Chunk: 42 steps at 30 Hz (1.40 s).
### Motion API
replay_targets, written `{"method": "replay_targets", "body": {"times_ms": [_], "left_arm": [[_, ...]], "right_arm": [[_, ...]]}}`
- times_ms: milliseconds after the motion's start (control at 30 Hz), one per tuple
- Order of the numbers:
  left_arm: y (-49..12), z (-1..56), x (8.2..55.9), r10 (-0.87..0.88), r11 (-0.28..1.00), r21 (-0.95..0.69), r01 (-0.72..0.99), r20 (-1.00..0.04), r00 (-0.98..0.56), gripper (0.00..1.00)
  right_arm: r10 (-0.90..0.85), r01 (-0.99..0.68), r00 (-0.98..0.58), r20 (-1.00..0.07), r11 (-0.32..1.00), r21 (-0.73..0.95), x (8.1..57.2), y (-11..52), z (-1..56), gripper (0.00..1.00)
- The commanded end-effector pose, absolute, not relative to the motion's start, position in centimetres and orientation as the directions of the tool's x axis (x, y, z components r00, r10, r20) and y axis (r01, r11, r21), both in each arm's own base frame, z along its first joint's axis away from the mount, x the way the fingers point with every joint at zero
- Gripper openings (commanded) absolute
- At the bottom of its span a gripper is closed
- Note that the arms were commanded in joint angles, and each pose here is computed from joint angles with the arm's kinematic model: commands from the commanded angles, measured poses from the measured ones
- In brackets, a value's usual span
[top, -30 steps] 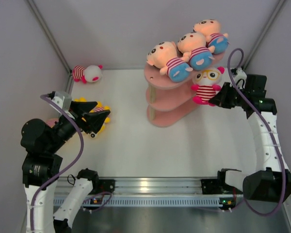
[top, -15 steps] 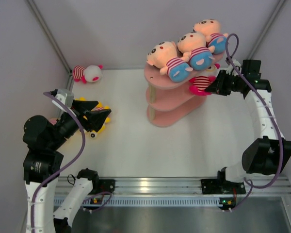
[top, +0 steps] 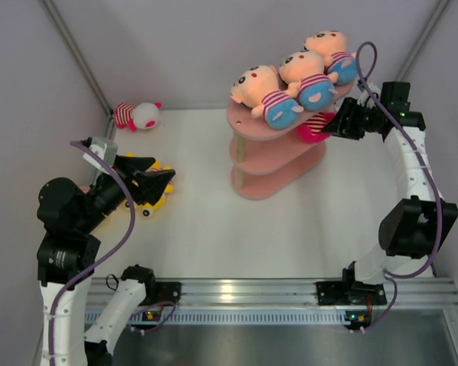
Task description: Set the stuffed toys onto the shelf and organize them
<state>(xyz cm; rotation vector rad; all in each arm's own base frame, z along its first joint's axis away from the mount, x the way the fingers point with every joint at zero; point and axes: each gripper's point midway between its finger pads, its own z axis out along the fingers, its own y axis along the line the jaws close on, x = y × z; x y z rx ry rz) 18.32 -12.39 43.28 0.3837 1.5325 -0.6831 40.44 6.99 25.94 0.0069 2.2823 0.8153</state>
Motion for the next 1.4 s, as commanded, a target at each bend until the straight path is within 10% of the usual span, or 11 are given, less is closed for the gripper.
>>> {"method": "replay_targets", "body": {"times_ms": [0, 267, 467, 867, 1367], "left_arm": [[-12.4, 44.8, 18.0, -0.152, 0.759, -0.141, 0.636, -0.988, -0.036, 0.71], [-12.3, 44.5, 18.1, -0.146, 0.764, -0.137, 0.630, -0.989, -0.037, 0.71], [-12.2, 44.7, 18.0, -0.144, 0.767, -0.131, 0.629, -0.989, -0.030, 0.71], [-12.1, 44.7, 18.1, -0.130, 0.771, -0.116, 0.626, -0.991, -0.022, 0.71], [-11.9, 44.6, 18.5, -0.124, 0.783, -0.112, 0.612, -0.992, -0.024, 0.71]], "right_arm": [[0.281, -0.152, -0.668, -0.689, 0.855, 0.496, 42.4, 3.9, 28.5, 0.45], [0.315, -0.110, -0.598, -0.737, 0.879, 0.465, 43.4, 2.2, 29.1, 0.36], [0.207, -0.251, -0.593, -0.778, 0.871, 0.423, 42.9, 3.2, 29.3, 0.00], [0.101, -0.446, -0.559, -0.823, 0.800, 0.402, 38.5, 6.0, 31.1, 0.00], [0.207, -0.333, -0.597, -0.775, 0.815, 0.474, 44.9, 4.5, 28.9, 0.00]]}}
